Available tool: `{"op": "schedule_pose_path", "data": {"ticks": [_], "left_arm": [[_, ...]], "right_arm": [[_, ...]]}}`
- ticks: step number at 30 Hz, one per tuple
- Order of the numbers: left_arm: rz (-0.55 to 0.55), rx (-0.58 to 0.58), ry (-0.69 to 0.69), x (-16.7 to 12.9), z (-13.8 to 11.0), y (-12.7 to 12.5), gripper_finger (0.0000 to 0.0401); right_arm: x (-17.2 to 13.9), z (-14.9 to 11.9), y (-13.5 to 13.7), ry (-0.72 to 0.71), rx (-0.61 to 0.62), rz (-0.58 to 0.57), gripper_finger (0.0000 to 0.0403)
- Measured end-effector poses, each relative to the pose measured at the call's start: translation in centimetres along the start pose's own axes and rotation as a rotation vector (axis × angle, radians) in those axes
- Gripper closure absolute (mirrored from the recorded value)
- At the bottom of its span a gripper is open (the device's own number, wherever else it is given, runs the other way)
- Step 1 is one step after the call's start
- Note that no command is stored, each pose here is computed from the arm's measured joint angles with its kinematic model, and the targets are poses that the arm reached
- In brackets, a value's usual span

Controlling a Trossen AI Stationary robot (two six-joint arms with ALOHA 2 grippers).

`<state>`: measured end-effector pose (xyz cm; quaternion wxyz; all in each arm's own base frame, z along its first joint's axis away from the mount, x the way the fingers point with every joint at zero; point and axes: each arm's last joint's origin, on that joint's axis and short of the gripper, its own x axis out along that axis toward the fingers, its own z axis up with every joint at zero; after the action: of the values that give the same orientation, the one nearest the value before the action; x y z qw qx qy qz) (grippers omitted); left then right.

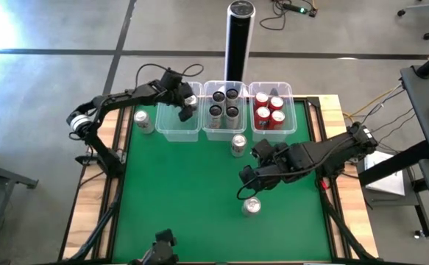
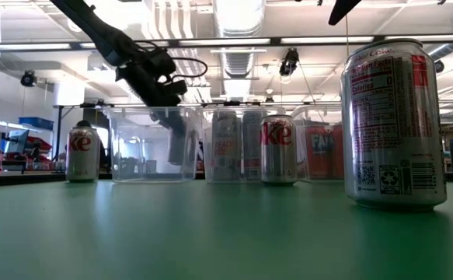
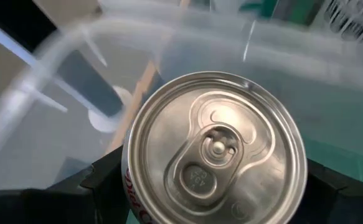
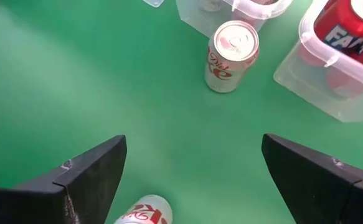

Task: Sort soda cans
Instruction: Put the silver soda can into the left transparent bin

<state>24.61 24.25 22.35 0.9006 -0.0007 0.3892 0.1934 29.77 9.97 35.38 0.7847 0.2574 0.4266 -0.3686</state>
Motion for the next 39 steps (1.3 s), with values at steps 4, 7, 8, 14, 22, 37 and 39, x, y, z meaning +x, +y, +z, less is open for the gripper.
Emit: {"op": "schedule_pose_path", "data": {"ticks": [4,7,8,14,22,37,39], "left_arm": [[-0.016,-0.041,0.043,1.1,-0.7,0.0,0.0114],[-0.011,-0.083,0.037,1.2,-0.7,0.1,0.0114],[-0.005,-0.09,0.035,1.3,-0.7,0.1,0.0114],[0.028,-0.155,0.057,1.7,-1.1,0.1,0.0114],[0.084,-0.234,0.048,3.0,-1.5,0.3,0.0113],[0.097,-0.289,0.072,1.7,-1.2,0.3,0.0018],[0.102,-0.31,0.055,0.7,-0.8,0.2,0.0017]], "right_arm": [[0.0,0.0,0.0,0.016,0.038,0.006,0.0035],[0.0,0.0,0.0,0.02,0.068,0.008,0.0035],[0.0,0.0,0.0,0.02,0.075,0.008,0.0035],[0.0,0.0,0.0,0.019,0.079,0.01,0.0035],[0.0,0.0,0.0,0.012,0.122,0.008,0.0035],[0.2,-0.1,0.2,0.013,0.103,0.001,0.0035],[0.2,-0.1,0.2,0.013,0.088,0.001,0.0035]]}}
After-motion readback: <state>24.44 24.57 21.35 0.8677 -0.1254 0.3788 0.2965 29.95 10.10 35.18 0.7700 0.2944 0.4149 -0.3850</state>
